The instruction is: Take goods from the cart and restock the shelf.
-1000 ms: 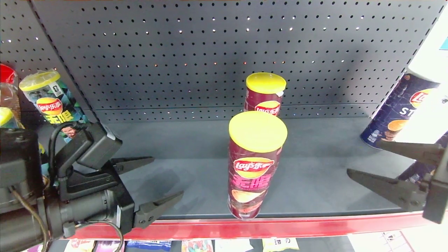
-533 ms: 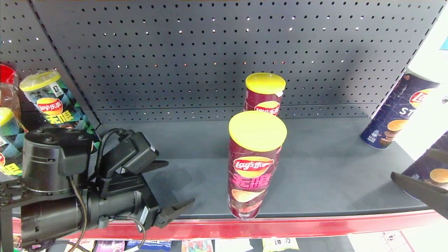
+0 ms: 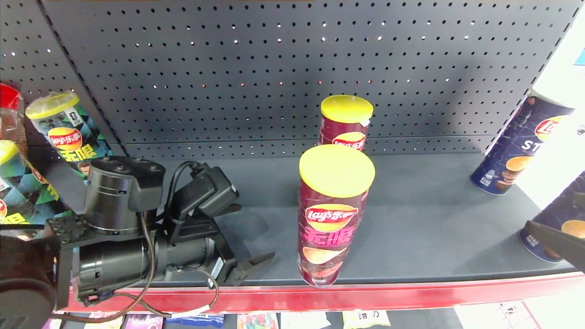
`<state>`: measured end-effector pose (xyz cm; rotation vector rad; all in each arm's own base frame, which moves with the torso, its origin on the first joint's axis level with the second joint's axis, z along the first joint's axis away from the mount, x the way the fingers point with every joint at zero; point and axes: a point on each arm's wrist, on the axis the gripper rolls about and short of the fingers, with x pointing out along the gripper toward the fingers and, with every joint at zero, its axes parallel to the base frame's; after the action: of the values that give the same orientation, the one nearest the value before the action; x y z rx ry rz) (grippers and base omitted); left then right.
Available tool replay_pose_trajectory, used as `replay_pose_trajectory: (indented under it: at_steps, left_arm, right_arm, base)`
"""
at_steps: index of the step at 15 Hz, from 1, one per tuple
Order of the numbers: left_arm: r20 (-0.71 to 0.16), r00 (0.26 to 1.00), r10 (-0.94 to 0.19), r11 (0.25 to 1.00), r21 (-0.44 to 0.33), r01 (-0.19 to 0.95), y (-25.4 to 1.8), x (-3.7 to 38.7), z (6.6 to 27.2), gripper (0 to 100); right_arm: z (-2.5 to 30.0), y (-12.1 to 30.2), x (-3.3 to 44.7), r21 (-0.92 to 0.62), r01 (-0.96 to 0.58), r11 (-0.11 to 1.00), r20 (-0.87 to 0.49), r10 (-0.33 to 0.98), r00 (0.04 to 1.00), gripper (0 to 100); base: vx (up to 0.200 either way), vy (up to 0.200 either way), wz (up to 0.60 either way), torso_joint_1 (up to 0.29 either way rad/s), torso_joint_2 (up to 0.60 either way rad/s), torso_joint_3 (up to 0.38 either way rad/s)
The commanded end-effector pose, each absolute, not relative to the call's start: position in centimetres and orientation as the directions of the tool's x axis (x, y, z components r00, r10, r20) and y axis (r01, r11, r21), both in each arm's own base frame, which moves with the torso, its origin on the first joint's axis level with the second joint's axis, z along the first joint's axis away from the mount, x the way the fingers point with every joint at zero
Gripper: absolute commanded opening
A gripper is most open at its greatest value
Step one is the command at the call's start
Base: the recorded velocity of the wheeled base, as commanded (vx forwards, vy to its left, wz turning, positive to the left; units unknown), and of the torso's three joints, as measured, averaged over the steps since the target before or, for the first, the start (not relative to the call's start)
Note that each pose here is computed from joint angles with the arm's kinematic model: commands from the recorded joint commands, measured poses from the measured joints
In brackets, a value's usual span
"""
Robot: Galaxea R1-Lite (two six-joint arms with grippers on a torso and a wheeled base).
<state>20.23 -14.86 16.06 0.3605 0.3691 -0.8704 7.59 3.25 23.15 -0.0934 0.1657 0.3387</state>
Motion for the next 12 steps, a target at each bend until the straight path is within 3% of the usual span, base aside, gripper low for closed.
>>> replay_pose_trajectory:
  at_steps: [1,12]
  left_arm:
    - [-0.465,0.569,-0.678,0.573,0.150,0.806,-15.9,20.7,15.7,100]
    - [-0.474,0.545,-0.691,0.549,0.146,0.823,-17.2,21.1,15.4,100]
  right_arm:
    - [23.2,3.2,7.7,-0.063,-0.325,0.943,-0.178,0.310,0.934,100]
    - [23.3,3.1,7.7,-0.063,-0.322,0.945,-0.172,0.308,0.936,100]
  base:
    - [0.000,0.000,0.00,0.000,0.00,0.000]
    - [0.000,0.000,0.00,0.000,0.00,0.000]
